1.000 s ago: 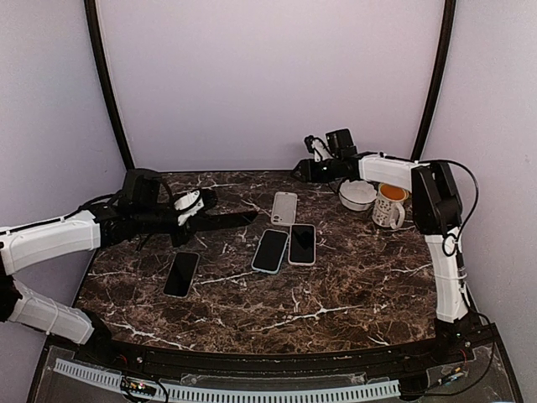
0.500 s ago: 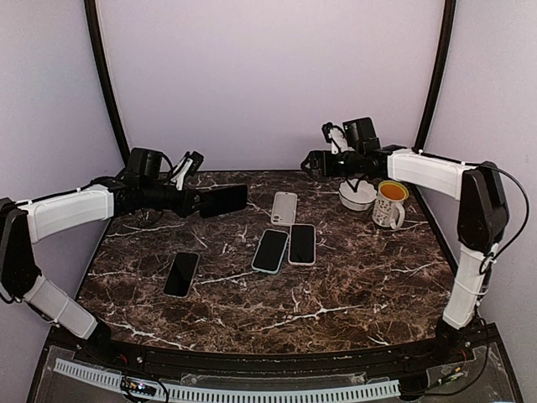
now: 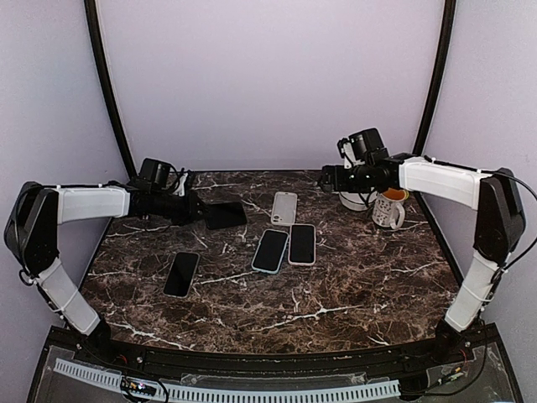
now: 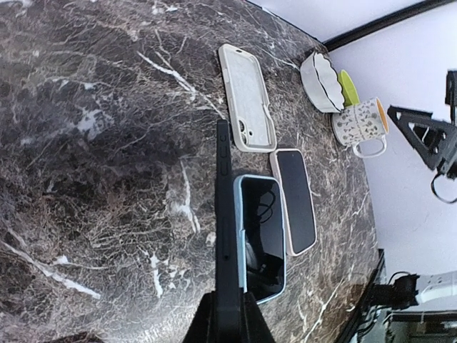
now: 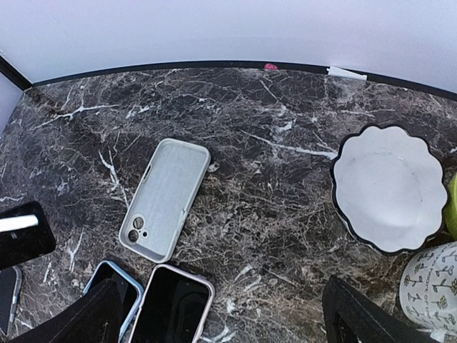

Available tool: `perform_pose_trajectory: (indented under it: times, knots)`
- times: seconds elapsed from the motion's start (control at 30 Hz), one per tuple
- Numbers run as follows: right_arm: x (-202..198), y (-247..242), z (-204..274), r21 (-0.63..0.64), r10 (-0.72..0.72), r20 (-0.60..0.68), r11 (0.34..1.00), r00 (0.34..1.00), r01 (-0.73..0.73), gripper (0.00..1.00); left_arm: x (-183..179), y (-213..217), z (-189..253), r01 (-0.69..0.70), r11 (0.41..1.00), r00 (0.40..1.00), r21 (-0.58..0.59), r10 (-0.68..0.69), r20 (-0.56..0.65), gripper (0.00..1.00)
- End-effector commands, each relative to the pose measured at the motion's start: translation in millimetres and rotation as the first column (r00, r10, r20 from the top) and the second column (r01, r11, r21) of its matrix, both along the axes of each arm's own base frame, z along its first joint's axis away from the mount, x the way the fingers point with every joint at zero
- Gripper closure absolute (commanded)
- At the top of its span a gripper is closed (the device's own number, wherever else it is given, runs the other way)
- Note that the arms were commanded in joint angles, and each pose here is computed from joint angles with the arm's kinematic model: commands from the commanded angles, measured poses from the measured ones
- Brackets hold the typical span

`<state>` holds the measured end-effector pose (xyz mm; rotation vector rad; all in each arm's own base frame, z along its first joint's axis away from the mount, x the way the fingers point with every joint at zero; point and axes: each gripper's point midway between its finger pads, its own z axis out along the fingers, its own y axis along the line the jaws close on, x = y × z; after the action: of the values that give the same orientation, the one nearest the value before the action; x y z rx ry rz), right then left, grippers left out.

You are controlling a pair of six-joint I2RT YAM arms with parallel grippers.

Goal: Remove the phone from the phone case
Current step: Place the phone at the center of the board.

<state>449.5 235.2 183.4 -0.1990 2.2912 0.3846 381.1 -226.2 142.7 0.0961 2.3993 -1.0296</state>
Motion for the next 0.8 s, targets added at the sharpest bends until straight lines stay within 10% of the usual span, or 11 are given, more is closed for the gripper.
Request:
perform_pose_trajectory:
  times: [0.0, 0.77]
  knots:
    - [-16.6, -6.6, -1.9, -0.010, -0.024, -0.015, 1.000, 1.000, 0.024, 0.01, 14.0, -2.0, 13.3, -0.067, 0.985, 0.996, -0.161, 0.056, -0.069, 1.00]
    - [-79.0, -21.8, -45.9, -0.077, -0.038, -0.175, 0.997, 0.984, 0.024, 0.01, 14.1, -10.5, -57.2, -0.043, 0.974, 0.960, -0.224, -0.022, -0.278, 0.97]
